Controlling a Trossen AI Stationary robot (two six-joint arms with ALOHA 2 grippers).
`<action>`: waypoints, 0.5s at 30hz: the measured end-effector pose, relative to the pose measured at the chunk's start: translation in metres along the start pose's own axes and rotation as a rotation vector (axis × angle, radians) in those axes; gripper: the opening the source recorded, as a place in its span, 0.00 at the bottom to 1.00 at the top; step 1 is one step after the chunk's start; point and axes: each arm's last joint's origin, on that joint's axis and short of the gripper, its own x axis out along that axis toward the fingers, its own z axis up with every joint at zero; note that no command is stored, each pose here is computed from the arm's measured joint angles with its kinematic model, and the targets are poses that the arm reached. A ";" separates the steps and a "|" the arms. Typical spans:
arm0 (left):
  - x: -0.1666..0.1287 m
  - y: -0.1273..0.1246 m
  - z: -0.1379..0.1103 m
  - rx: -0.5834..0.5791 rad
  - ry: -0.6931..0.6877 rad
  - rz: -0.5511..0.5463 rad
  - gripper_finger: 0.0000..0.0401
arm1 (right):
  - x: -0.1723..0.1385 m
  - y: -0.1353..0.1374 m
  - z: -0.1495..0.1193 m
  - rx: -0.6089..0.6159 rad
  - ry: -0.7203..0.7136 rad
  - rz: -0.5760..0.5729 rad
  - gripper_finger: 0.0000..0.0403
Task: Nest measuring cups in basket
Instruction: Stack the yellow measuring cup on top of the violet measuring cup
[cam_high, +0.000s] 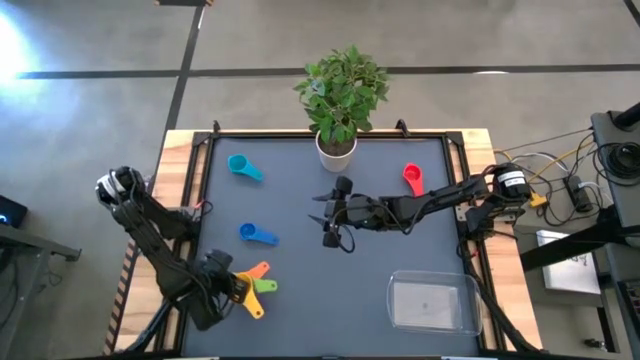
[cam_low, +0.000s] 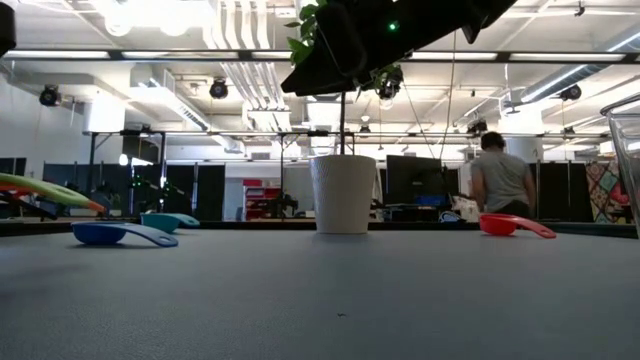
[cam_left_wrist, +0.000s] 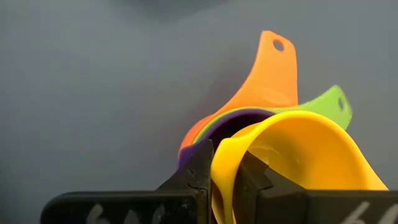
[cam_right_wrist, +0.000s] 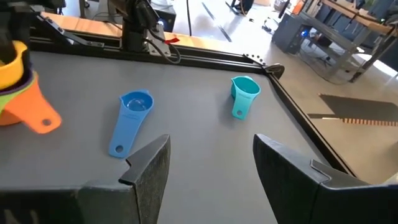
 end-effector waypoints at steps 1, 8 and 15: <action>-0.001 0.000 0.000 0.006 -0.002 0.016 0.03 | 0.000 0.000 0.000 0.003 0.000 0.000 0.54; 0.005 -0.001 -0.004 0.028 -0.022 0.047 0.04 | 0.000 0.000 0.000 0.023 -0.002 -0.001 0.54; 0.005 -0.002 -0.005 0.053 -0.009 0.045 0.17 | 0.000 0.000 0.001 0.039 -0.006 -0.001 0.54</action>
